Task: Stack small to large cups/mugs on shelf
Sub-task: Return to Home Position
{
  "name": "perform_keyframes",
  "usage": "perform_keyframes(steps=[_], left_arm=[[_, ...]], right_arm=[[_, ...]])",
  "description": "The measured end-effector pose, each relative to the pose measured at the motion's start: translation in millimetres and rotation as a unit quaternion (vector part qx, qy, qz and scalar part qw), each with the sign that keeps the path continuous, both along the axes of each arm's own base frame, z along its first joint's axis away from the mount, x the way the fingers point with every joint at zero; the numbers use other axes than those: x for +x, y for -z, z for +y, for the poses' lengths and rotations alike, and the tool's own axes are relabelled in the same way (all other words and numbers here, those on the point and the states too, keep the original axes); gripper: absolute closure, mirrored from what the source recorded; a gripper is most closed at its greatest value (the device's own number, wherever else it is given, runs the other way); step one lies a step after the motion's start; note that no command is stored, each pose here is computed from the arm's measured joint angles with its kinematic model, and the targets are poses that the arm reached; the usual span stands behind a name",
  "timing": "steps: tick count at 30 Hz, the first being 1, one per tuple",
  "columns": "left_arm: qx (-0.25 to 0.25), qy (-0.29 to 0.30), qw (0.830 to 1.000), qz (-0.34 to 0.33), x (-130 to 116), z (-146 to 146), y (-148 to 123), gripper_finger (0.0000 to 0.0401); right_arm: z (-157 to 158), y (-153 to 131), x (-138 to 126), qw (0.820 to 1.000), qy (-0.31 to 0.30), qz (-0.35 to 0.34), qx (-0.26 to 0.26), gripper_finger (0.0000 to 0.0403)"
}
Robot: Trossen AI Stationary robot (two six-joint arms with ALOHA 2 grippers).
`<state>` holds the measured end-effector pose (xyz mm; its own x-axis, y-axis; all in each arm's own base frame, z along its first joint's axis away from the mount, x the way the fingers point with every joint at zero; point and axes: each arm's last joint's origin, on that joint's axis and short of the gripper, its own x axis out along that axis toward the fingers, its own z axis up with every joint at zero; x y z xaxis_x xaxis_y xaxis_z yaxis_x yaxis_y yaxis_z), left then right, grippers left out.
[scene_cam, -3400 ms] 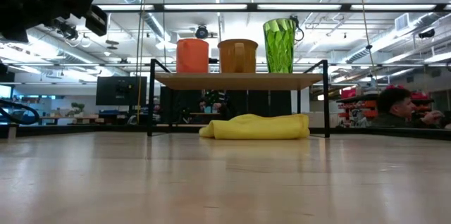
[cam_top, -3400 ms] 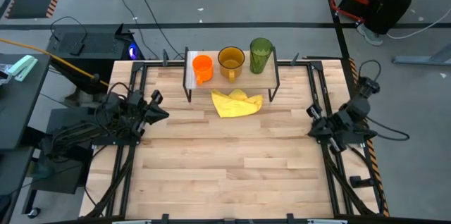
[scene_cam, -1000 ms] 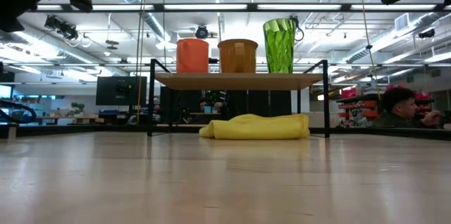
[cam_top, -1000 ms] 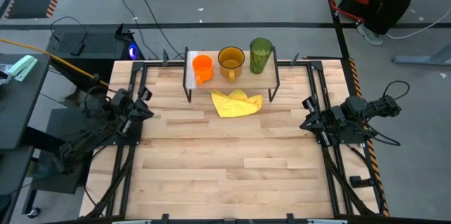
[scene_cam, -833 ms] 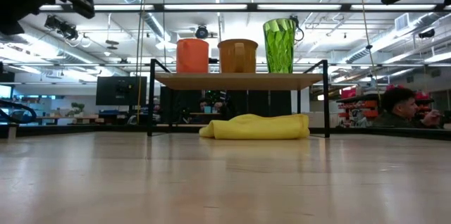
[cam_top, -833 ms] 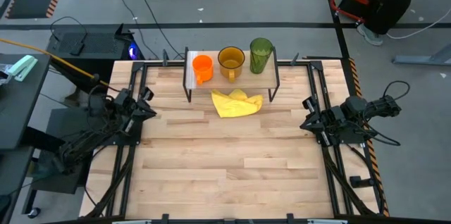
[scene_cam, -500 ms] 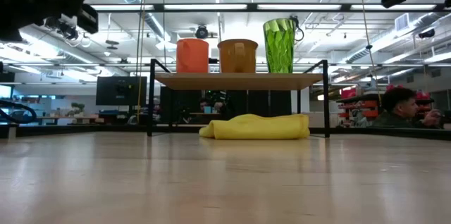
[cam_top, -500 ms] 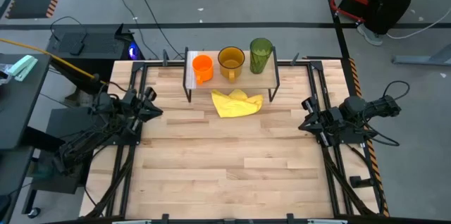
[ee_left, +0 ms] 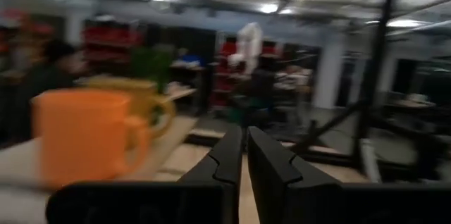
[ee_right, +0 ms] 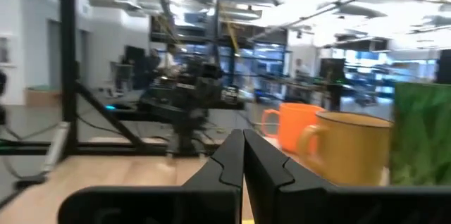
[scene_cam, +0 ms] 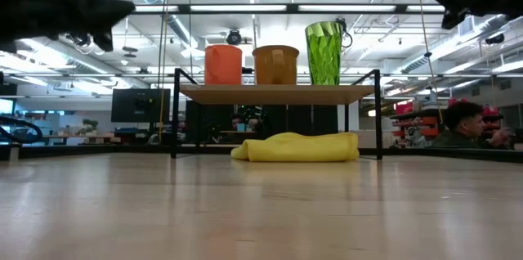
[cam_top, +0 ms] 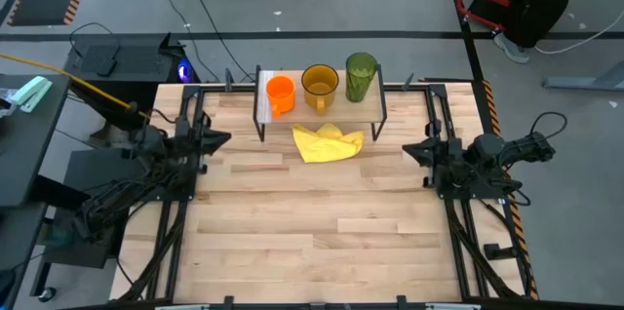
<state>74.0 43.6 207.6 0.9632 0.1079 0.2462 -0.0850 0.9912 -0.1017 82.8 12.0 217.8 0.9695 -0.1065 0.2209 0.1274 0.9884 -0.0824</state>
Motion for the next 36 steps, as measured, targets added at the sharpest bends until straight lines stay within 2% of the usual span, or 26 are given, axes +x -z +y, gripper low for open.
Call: perform_keyframes(steps=[5,7,10,17,22,36], left_arm=[[-0.033,-0.057,0.998,0.01,0.5,4.4,4.6,0.0362],[-0.033,-0.058,0.998,0.01,0.4,4.4,4.5,0.0361],[-0.032,-0.058,0.998,0.01,0.4,4.4,4.5,0.0362],[-0.018,-0.069,0.997,0.032,1.1,5.2,8.5,0.0371],[-0.015,-0.071,0.997,0.037,1.2,5.4,9.5,0.0366],[-0.036,-0.095,0.991,0.083,2.8,6.5,19.8,0.0371]], right_arm=[[-0.9,1.1,0.1,1.0,0.018,0.008,-0.007,0.0389],[-0.9,1.1,0.1,1.0,0.02,0.008,-0.014,0.0389],[-0.8,1.1,0.1,1.0,0.015,0.006,0.005,0.0389],[3.9,9.2,3.1,0.998,-0.056,0.014,0.0,0.0389],[5.4,24.7,8.1,0.998,-0.057,0.005,-0.003,0.0389],[6.1,35.9,10.7,0.998,-0.059,0.03,-0.002,0.0389]])
